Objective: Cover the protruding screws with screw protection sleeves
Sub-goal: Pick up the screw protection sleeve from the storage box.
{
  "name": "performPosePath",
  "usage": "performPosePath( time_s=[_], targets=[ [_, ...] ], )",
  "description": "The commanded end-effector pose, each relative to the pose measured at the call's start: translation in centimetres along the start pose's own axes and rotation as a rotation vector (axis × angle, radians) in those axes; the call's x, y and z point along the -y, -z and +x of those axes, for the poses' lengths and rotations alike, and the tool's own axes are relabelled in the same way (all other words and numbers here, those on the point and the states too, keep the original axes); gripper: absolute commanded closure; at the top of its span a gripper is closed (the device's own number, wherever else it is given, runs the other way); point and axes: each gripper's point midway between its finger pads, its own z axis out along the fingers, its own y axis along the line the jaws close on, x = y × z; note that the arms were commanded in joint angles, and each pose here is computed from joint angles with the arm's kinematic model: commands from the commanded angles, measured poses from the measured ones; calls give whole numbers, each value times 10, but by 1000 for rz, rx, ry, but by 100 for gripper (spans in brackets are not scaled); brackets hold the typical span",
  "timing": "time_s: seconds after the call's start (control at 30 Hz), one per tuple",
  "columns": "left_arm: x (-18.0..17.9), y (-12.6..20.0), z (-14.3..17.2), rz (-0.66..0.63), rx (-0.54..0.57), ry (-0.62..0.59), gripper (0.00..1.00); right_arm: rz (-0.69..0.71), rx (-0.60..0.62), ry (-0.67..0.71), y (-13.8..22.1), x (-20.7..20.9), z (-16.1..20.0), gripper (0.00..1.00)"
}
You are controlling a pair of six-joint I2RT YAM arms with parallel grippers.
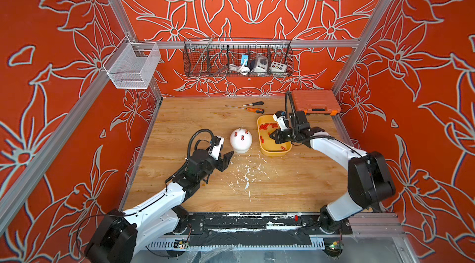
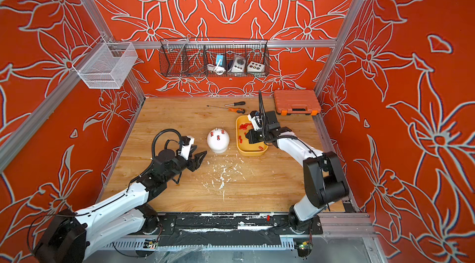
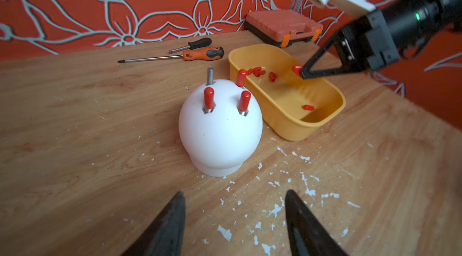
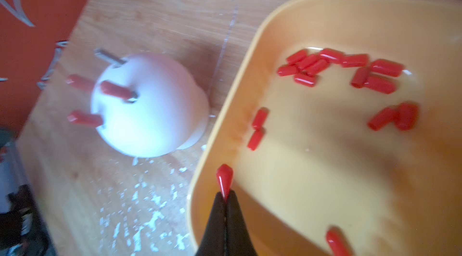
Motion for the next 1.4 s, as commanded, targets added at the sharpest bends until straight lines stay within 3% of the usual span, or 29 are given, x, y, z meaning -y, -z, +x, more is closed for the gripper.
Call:
performPosePath(
  time_s=[0.0, 0.07, 0.3, 0.43, 0.6, 1.1, 1.37],
  targets=[
    [27, 15, -50, 237, 136, 105, 41, -314, 151, 116, 29, -69, -17, 100],
    [40, 24, -66, 317, 186, 104, 44, -394, 194, 204, 41, -95, -14, 100],
    [90, 53, -90, 635, 256, 82, 51, -672, 174, 490, 64, -178, 20, 100],
    [108, 70, -86, 731, 265, 32, 53, -764, 163, 560, 76, -201, 32, 100],
    [145, 87, -66, 825, 235, -131, 54, -844, 150, 603, 90, -219, 42, 100],
    [155, 90, -67, 847, 234, -175, 45, -904, 139, 704, 102, -250, 55, 100],
    [160, 93, -65, 867, 225, -194, 52, -902, 130, 718, 98, -257, 51, 100]
  ],
)
